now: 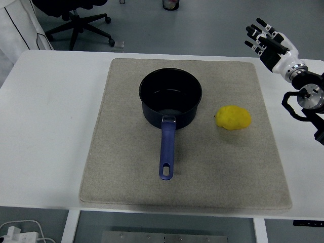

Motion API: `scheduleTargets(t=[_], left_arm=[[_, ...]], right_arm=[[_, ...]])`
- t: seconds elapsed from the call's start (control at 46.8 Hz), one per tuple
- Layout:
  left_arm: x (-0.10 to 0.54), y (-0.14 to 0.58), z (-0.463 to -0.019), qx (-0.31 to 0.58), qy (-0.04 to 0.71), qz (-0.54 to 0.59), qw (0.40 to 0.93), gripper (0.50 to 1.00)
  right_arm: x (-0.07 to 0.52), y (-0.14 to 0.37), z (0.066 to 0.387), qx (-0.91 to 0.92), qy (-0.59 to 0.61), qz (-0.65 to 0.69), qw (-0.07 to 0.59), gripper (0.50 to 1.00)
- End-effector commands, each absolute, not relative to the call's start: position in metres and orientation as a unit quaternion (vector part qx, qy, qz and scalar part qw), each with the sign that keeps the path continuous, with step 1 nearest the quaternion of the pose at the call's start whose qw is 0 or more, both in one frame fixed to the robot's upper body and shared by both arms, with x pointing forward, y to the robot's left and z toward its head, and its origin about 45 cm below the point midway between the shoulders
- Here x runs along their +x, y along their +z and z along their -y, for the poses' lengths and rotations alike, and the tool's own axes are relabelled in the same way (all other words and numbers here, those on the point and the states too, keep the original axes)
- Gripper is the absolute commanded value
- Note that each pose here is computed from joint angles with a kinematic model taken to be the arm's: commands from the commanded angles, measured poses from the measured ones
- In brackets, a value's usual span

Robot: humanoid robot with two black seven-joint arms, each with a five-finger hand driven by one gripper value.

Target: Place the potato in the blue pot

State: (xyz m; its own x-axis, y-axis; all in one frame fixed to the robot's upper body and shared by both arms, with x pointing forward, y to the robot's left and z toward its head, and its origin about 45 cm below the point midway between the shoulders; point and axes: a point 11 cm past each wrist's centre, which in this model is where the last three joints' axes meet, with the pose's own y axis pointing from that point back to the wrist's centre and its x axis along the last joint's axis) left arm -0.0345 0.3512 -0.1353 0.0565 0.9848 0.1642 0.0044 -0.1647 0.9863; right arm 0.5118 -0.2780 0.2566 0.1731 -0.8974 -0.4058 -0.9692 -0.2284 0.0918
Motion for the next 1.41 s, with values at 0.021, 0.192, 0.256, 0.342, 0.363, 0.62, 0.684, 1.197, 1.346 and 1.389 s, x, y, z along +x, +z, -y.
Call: scheduleTargets(t=[0.021,0.192,0.256,0.342,0.363,0.62,0.684,1.197,1.346,1.389], left_arm=[[-0.034,-0.135,-0.351,0.555,0.523,-0.445,0.469,0.996],[-0.034,-0.135,-0.352,0.556,0.523,-0.445,0.468,0.996],[-0.034,-0.135,-0.351,0.555,0.523,-0.445,0.469,0.996],[-0.034,-0.135,-0.352,0.556,0.523,-0.445,0.468,0.996],[-0.034,-0.135,-0.352,0.556,0.523,-0.445,0.468,0.996],[-0.034,-0.135,-0.352,0.556,0.523,-0.445,0.468,0.996],[-0.034,-0.135,-0.351,0.555,0.523,-0.445,0.469,0.996],[-0.034,-0.135,-0.352,0.556,0.523,-0.445,0.468,0.996],[-0.034,-0.135,-0.352,0.556,0.523,-0.445,0.468,0.996],[-0.034,-0.135,-0.352,0.556,0.523,-0.445,0.468,0.996]], right_arm=[[0.511,0.257,0.278,-0.770,0.177,-0.608,0.081,0.930],[0.510,0.259,0.274,-0.785,0.166,-0.592,0.074,0.930],[0.510,0.259,0.273,-0.788,0.165,-0.589,0.073,0.930],[0.510,0.260,0.272,-0.791,0.161,-0.587,0.069,0.930],[0.510,0.261,0.272,-0.792,0.159,-0.586,0.068,0.930],[0.512,0.265,0.268,-0.803,0.135,-0.579,0.046,0.930],[0.512,0.265,0.268,-0.806,0.127,-0.577,0.038,0.930],[0.503,0.284,0.280,-0.837,0.066,-0.544,-0.007,0.930],[0.498,0.291,0.271,-0.856,0.018,-0.515,-0.047,0.930],[0.497,0.293,0.272,-0.858,0.004,-0.510,-0.059,0.930]])
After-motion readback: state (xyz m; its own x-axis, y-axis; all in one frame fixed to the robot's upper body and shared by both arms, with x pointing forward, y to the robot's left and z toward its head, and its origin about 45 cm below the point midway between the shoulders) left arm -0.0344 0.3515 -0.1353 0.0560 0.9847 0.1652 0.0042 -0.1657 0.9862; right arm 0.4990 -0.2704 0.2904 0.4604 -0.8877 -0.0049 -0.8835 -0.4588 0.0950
